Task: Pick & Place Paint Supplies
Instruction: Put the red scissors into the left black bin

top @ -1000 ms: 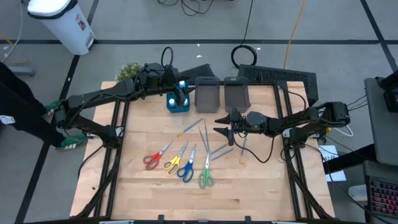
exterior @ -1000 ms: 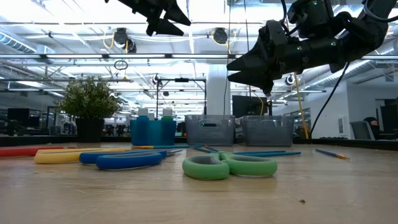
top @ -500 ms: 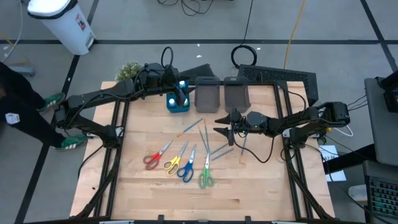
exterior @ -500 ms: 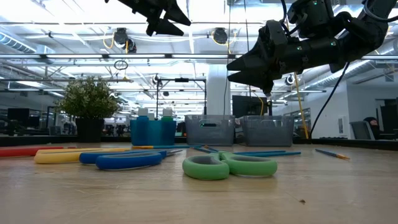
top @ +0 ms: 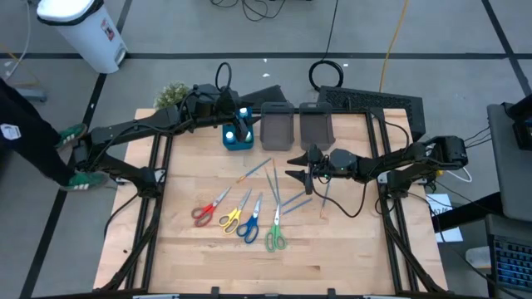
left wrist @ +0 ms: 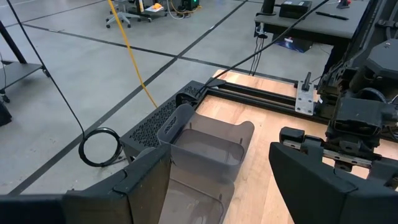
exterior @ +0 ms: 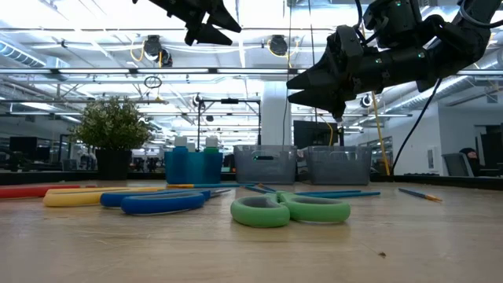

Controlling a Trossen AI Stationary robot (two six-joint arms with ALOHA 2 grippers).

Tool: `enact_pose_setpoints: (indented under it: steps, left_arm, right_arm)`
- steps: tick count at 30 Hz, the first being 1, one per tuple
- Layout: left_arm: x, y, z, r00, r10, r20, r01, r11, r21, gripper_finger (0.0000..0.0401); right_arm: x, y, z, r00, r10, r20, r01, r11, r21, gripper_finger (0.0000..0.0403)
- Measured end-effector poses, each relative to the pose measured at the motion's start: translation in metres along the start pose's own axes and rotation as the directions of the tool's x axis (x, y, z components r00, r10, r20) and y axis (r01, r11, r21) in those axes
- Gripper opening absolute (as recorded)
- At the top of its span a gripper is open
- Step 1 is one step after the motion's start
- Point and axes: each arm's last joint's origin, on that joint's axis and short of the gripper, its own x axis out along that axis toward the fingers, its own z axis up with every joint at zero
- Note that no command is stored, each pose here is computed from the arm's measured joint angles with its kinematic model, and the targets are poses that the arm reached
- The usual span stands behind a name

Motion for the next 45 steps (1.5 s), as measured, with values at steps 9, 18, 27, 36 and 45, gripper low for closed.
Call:
enact_pose_setpoints:
  steps: [9, 18, 27, 36, 45]
  left_arm:
    - [0.0, 0.0, 0.0, 1.0, 0.0, 0.0, 0.0, 1.0, 0.0, 0.028]
    - [0.0, 0.0001, 0.0, 1.0, 0.0, 0.0, 0.0, 1.0, 0.0, 0.028]
    - [0.0, 0.0, 0.0, 1.0, 0.0, 0.0, 0.0, 1.0, 0.0, 0.028]
    - [0.0, 0.0001, 0.0, 1.0, 0.001, 0.0, -0.001, 1.0, 0.0, 0.028]
    - [0.0, 0.0, 0.0, 1.0, 0.0, 0.0, 0.0, 1.0, 0.0, 0.028]
  right_arm:
    - [0.0, 0.0, 0.0, 1.0, 0.0, 0.0, 0.0, 1.0, 0.0, 0.0196]
    - [0.0, 0.0, 0.0, 1.0, 0.0, 0.0, 0.0, 1.0, 0.0, 0.0196]
    - [0.0, -0.0003, -0.001, 1.0, -0.003, -0.01, 0.003, 1.0, -0.002, 0.0196]
    - [0.0, -0.0002, -0.0004, 1.0, -0.002, -0.004, 0.001, 0.998, -0.057, 0.0196]
    - [0.0, 0.0002, 0.0023, 1.0, 0.005, 0.023, 0.001, 0.971, -0.237, 0.0196]
